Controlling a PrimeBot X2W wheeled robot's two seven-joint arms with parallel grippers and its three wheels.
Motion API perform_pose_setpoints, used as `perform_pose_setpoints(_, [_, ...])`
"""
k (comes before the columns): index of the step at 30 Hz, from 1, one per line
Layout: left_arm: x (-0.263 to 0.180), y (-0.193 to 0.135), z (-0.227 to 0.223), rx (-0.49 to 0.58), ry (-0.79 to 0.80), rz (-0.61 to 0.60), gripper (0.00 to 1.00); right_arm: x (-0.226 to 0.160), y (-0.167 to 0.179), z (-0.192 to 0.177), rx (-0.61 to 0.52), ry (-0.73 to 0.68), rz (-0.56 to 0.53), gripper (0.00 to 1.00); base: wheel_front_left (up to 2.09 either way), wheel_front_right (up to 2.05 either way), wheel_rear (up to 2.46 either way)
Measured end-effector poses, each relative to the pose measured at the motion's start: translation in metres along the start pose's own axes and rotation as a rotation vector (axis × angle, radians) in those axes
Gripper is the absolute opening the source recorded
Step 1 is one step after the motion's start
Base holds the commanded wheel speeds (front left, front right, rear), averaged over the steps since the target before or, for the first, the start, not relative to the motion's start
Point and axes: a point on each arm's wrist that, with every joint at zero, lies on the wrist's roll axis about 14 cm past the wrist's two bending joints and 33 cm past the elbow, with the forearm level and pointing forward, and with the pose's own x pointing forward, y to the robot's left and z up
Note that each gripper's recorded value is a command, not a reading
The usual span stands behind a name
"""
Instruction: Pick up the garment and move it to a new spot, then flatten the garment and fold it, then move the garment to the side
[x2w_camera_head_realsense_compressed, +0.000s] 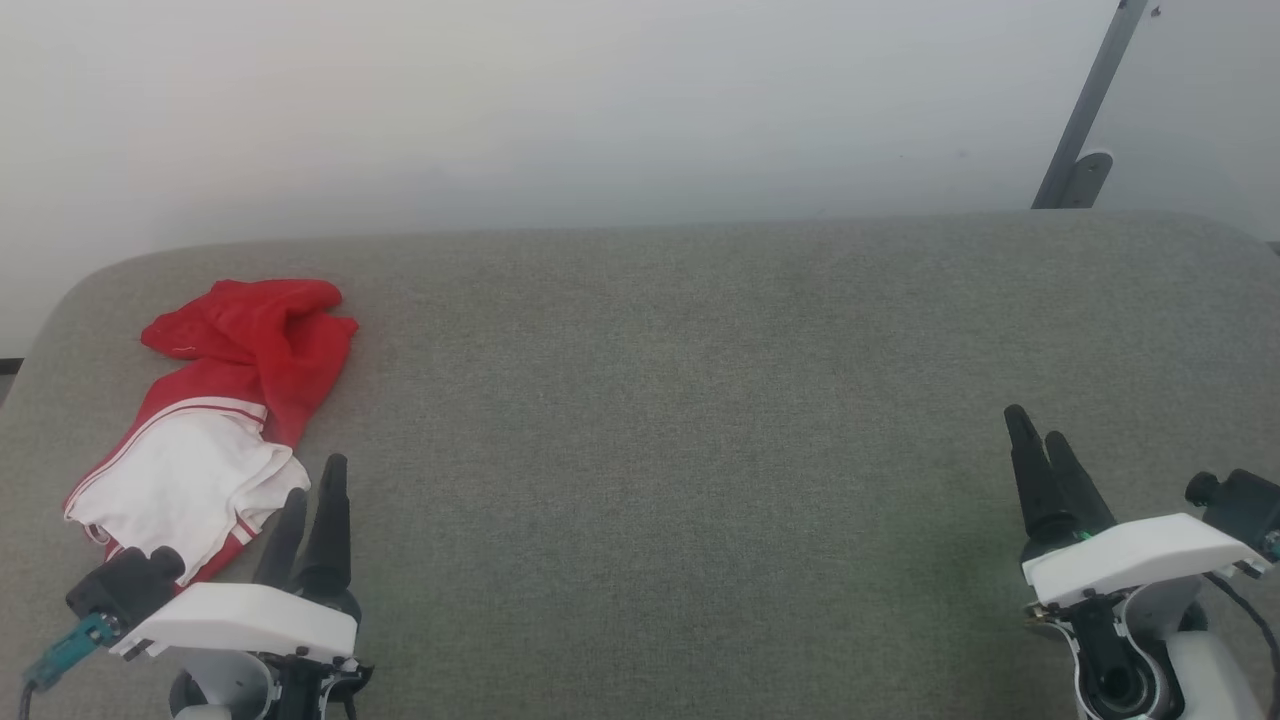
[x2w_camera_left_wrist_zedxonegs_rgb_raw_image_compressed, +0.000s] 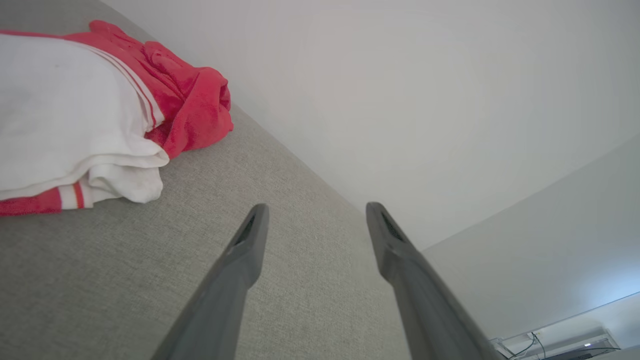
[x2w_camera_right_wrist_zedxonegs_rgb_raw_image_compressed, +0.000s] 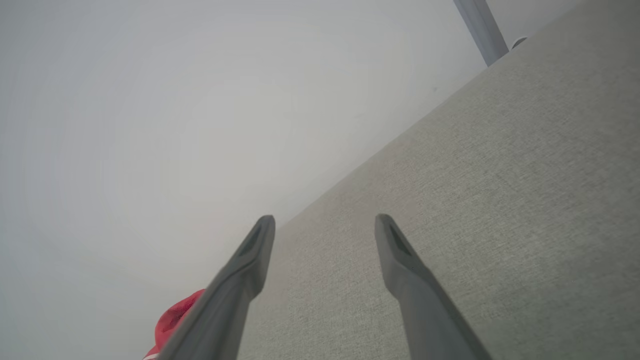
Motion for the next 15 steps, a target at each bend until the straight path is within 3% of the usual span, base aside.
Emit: perform_pose_setpoints(15, [-0.0022,0.0001,0.0023,0.254,-0.016,0.002,1.0,0.0033,0.0053,0.003,-0.284,-0.017,0.021,1.0,0.0,0.0,0.0])
